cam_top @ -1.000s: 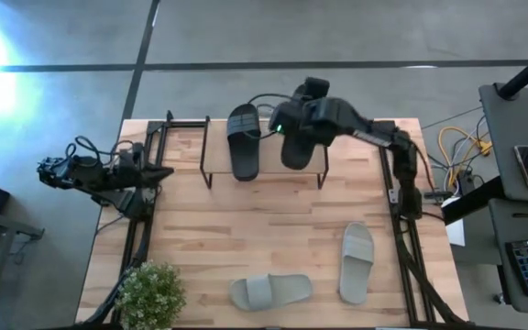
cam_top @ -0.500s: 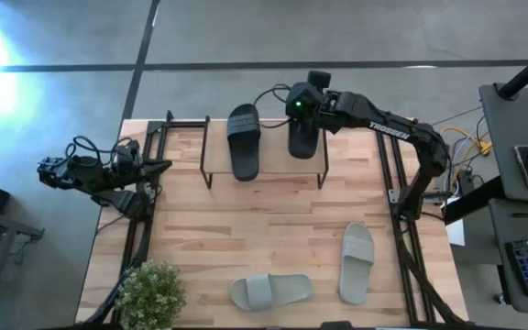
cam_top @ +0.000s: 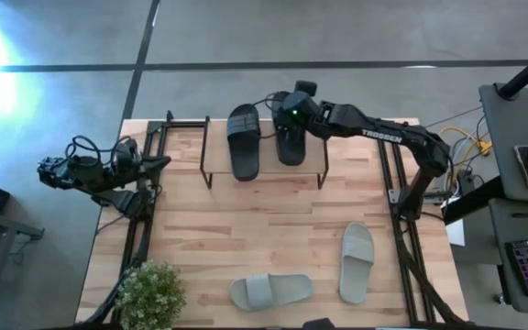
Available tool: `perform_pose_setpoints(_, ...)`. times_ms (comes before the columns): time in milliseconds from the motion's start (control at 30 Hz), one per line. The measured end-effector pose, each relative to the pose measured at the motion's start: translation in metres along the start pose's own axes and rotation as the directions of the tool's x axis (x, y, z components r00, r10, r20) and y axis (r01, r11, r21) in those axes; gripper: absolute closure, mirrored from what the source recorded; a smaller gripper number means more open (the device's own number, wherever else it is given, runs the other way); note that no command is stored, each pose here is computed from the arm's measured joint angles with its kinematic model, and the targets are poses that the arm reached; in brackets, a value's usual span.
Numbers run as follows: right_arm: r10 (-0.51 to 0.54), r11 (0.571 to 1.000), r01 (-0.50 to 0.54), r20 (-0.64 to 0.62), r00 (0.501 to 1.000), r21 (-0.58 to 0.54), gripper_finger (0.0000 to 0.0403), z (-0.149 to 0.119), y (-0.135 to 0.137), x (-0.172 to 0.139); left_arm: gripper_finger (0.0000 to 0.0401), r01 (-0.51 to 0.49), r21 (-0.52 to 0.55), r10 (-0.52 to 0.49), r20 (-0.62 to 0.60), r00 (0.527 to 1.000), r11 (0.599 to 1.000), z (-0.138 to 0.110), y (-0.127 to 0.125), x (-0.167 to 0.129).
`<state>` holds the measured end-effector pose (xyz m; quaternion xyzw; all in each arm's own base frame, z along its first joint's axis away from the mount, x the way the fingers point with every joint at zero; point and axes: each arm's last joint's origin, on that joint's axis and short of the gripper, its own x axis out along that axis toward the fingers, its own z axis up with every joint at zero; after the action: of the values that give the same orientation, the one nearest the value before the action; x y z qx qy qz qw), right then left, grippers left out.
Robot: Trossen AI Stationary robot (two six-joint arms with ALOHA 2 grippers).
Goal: Pick and place slides into the shelf
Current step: Put the black slide on the shelf
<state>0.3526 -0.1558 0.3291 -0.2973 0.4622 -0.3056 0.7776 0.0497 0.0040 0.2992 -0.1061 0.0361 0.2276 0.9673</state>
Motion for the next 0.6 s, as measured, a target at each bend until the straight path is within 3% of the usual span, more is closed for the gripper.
perform_pose_setpoints(600,0.052,0.998,-0.052,0.006,0.999,0.038,0.039,0.016,0.038,0.012,0.0401,-0.011,0.006,0.011,-0.002,1.0,1.0,-0.001,0.001,0.0)
